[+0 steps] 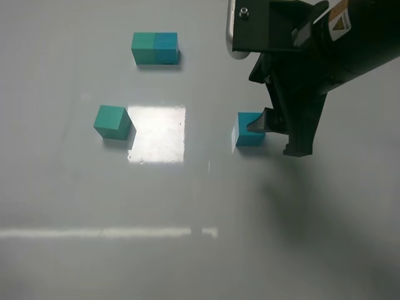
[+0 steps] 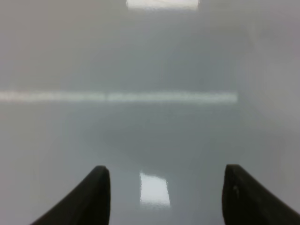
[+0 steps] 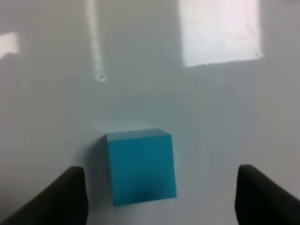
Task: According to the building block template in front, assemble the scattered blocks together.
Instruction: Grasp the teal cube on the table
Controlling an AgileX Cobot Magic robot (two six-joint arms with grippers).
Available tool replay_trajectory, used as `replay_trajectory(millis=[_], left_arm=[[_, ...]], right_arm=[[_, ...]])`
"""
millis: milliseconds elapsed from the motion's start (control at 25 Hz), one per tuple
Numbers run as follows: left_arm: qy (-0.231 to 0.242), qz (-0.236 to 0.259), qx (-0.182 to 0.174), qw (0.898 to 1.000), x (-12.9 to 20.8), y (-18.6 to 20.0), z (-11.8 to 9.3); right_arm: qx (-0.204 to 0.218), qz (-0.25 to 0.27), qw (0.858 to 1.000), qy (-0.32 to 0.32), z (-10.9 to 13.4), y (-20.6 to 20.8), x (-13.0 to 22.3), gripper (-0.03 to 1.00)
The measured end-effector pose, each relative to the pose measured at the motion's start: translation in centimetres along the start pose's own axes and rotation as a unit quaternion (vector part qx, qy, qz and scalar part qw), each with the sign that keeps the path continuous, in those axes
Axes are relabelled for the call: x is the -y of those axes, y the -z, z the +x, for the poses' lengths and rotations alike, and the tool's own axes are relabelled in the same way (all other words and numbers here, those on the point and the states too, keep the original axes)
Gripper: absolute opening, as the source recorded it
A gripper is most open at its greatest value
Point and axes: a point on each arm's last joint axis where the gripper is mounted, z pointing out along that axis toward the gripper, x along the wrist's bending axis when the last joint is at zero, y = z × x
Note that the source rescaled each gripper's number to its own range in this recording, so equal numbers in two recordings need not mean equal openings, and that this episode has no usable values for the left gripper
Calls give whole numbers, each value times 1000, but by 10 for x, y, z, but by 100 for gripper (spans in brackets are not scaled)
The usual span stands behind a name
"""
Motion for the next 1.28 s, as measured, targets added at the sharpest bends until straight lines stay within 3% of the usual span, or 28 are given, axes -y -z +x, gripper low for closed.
replay_trajectory(millis=[400, 1280], left_arm=[[0, 0, 0, 1000, 0, 0, 0], [0, 0, 0, 1000, 0, 0, 0]], right_arm=[[-30, 24, 999, 19, 5, -30, 1, 61], [-42, 51, 998, -7, 1, -67, 19, 61]])
